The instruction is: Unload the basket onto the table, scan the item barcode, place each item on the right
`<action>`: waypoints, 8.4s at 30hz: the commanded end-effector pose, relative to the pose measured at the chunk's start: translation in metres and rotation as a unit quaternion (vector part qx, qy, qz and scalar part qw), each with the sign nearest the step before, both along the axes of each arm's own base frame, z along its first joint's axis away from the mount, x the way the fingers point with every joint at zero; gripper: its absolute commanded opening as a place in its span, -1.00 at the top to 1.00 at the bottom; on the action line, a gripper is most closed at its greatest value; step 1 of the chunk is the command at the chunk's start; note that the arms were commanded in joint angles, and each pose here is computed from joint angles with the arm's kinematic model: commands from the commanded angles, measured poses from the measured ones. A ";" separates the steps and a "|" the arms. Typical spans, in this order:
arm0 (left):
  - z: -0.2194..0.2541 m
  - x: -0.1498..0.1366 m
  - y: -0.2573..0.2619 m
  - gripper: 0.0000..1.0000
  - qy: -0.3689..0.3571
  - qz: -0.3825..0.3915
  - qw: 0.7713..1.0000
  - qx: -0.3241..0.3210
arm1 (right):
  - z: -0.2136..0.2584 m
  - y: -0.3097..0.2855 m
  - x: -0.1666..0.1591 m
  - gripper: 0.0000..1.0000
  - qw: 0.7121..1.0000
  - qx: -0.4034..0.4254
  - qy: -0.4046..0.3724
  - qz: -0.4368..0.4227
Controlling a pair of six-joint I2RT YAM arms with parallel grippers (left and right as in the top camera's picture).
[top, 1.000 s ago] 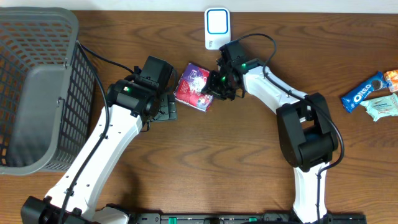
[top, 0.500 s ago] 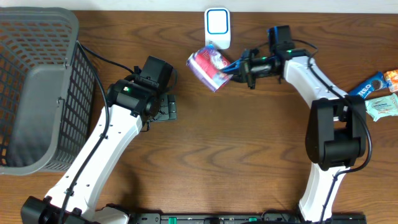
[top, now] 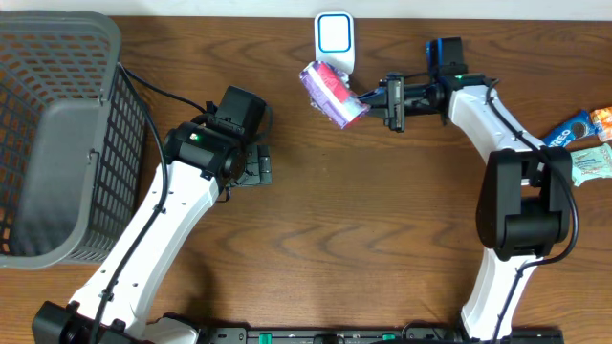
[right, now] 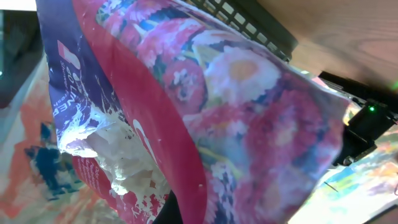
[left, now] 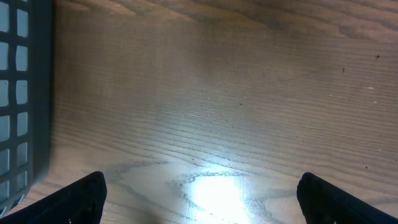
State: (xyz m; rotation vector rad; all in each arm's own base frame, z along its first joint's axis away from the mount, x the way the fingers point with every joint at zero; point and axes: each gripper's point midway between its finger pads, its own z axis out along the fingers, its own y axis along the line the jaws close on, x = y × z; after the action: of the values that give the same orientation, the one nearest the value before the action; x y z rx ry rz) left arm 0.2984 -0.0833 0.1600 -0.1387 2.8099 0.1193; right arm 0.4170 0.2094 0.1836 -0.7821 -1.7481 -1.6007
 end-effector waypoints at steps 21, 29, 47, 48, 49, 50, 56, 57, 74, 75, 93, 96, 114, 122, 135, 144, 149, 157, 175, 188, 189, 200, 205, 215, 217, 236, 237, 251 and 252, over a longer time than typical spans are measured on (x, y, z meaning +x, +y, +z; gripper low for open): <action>0.000 0.000 0.001 -0.96 0.000 0.003 1.000 0.006 | -0.091 -0.104 0.002 0.98 0.937 -0.303 -0.169 -0.030; 0.000 0.000 0.001 -0.96 0.000 0.003 1.000 0.006 | -0.136 -0.162 -0.037 0.70 0.850 -0.509 -0.120 0.072; 0.000 0.000 0.001 -0.96 0.000 0.003 1.000 0.006 | -0.033 -0.150 -0.030 -0.82 0.761 -0.563 -0.250 0.206; 0.000 0.000 0.001 -0.96 0.000 0.003 1.000 0.006 | -0.033 -0.143 -0.029 -0.81 0.747 -0.574 -0.258 0.213; 0.000 0.000 0.001 -0.96 0.000 0.003 1.000 0.006 | -0.034 -0.139 -0.028 -0.79 0.735 -0.589 -0.258 0.217; 0.000 0.000 0.001 -0.96 0.000 0.003 1.000 0.006 | -0.037 -0.134 -0.027 -0.76 0.717 -0.610 -0.255 0.220; 0.000 0.000 0.001 -0.95 0.000 0.003 1.000 0.006 | -0.061 -0.096 -0.022 -0.77 0.622 -0.700 -0.272 0.223; 0.000 0.000 0.001 -0.96 0.000 0.003 1.000 0.006 | -0.066 -0.086 -0.020 -0.77 0.611 -0.705 -0.285 0.221; 0.000 0.000 0.001 -0.96 0.000 0.003 1.000 0.006 | -0.154 -0.081 -0.039 -0.39 0.592 -0.769 -0.211 0.120; 0.000 0.000 0.001 -0.95 0.000 0.003 1.000 0.006 | -0.157 -0.081 -0.041 -0.24 0.592 -0.768 -0.211 0.121; 0.000 0.000 0.001 -0.96 0.000 0.003 1.000 0.006 | -0.050 -0.017 -0.013 0.98 0.835 -0.322 -0.411 0.170; 0.000 0.000 0.001 -0.95 0.000 0.003 1.000 0.006 | -0.026 -0.026 -0.018 0.98 0.849 -0.222 -0.457 0.150; 0.000 0.000 0.001 -0.96 0.000 0.003 1.000 0.006 | -0.026 -0.068 -0.106 0.98 0.833 -0.060 -0.514 0.196; 0.000 0.000 0.001 -0.96 0.000 0.003 1.000 0.006 | -0.032 -0.073 -0.108 0.98 0.832 -0.065 -0.512 0.202; 0.000 0.000 0.001 -0.96 0.000 0.003 1.000 0.006 | -0.089 -0.114 -0.036 0.98 0.832 -0.422 -0.304 0.194; 0.000 0.000 0.001 -0.96 0.000 0.003 1.000 0.006 | -0.104 -0.096 -0.016 0.71 0.692 -0.649 -0.258 0.184; 0.000 0.000 0.001 -0.96 0.000 0.003 1.000 0.006 | -0.112 -0.047 -0.020 -0.51 0.677 -0.638 -0.306 0.204; 0.000 0.000 0.001 -0.96 0.000 0.003 1.000 0.006 | -0.095 -0.046 -0.010 -0.98 0.642 -0.639 -0.355 0.230; 0.000 0.000 0.001 -0.96 0.000 0.003 1.000 0.006 | -0.099 -0.133 -0.011 -0.95 0.803 -0.432 -0.368 0.183; 0.000 0.000 0.001 -0.96 0.000 0.003 1.000 0.006 | -0.185 -0.114 -0.024 0.38 0.858 -0.392 -0.325 0.068; 0.000 0.000 0.001 -0.96 0.000 0.003 1.000 0.006 | -0.187 -0.113 -0.023 0.56 0.858 -0.393 -0.324 0.061; 0.000 0.000 0.001 -0.96 0.000 0.003 1.000 0.006 | -0.108 -0.052 0.057 0.98 0.875 -0.294 -0.377 -0.071; 0.000 0.000 0.001 -0.96 0.000 0.003 1.000 0.006 | -0.057 -0.017 0.112 0.97 0.839 -0.304 -0.420 -0.166; 0.000 0.000 0.001 -0.95 0.000 0.003 1.000 0.006 | -0.013 -0.006 0.161 0.98 0.741 -0.414 -0.439 -0.295; 0.000 0.000 0.001 -0.96 0.000 0.003 1.000 0.006 | -0.008 -0.005 0.166 0.98 0.738 -0.412 -0.442 -0.299; 0.000 0.000 0.001 -0.96 0.000 0.003 1.000 0.006 | -0.045 -0.271 0.133 0.98 0.734 -0.548 -0.320 -0.243; 0.000 0.000 0.001 -0.96 0.000 0.003 1.000 0.006 | -0.050 -0.290 0.125 0.98 0.735 -0.556 -0.301 -0.246; 0.000 0.000 0.001 -0.95 0.000 0.003 1.000 0.006 | -0.084 -0.399 0.051 -0.82 0.713 -0.635 -0.238 -0.179; 0.000 0.000 0.001 -0.95 0.000 0.003 1.000 0.006 | -0.085 -0.397 0.049 -0.98 0.716 -0.633 -0.236 -0.176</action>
State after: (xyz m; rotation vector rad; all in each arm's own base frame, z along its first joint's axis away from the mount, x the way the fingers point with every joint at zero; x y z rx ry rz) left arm 0.2984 -0.0833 0.1601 -0.1387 2.8095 0.1190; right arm 0.4632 -0.1909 0.0868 -1.5499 -3.1671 -0.5342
